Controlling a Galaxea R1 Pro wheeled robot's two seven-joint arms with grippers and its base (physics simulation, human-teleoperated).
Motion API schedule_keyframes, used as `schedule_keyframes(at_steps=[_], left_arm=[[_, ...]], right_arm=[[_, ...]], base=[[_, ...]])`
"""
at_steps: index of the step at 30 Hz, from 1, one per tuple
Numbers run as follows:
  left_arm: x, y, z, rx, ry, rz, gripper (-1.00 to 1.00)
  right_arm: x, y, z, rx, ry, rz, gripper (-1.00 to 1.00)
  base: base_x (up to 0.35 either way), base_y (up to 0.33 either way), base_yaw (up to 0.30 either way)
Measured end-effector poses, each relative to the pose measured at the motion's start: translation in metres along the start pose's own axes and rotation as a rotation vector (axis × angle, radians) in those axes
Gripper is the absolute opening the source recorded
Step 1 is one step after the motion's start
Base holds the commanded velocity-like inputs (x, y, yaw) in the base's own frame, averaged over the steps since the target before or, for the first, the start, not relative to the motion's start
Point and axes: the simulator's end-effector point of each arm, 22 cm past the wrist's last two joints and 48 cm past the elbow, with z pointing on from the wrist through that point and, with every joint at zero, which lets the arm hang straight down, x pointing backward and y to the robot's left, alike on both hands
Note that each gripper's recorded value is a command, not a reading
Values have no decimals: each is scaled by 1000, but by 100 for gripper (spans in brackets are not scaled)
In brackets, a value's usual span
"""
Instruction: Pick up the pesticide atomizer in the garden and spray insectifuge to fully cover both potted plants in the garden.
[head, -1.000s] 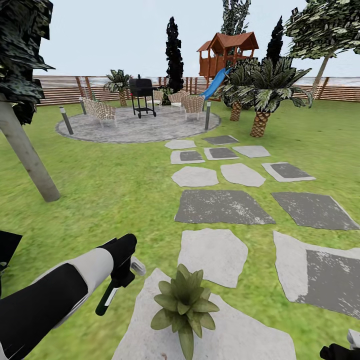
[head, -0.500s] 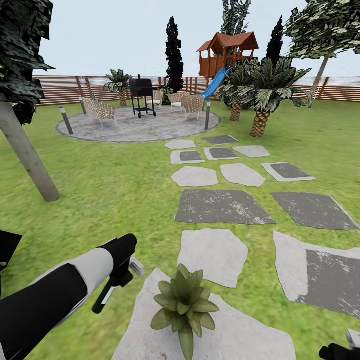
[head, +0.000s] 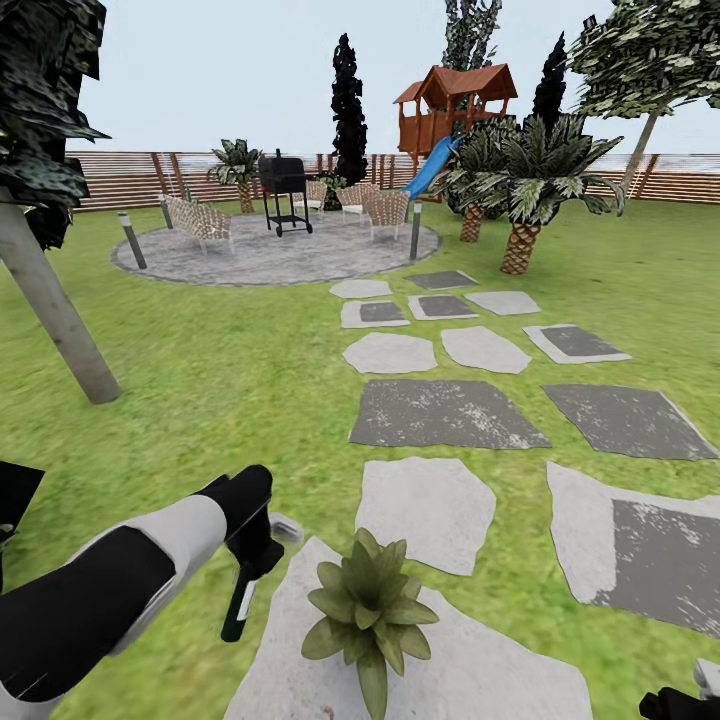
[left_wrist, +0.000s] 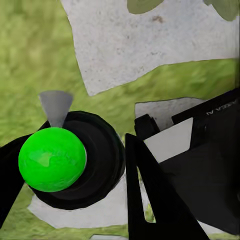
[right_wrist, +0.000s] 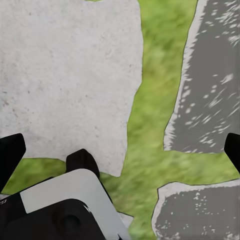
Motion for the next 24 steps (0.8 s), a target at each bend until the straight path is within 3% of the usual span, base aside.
schedule_keyframes(at_steps=[6, 15, 20, 24], left_arm=[[-9, -20, -2, 97, -40, -54, -100], [-15, -35, -3, 174, -66, -96, -100], [-23, -53, -7, 263, -96, -146, -100], [-23, -55, -7, 275, -99, -152, -100]], right_arm=[[0, 0, 0, 0, 0, 0, 100], [0, 0, 0, 0, 0, 0, 100], [0, 0, 0, 0, 0, 0, 100], [0, 0, 0, 0, 0, 0, 100]], base=[[0, 0, 0], [0, 0, 0], [0, 0, 0], [0, 0, 0]])
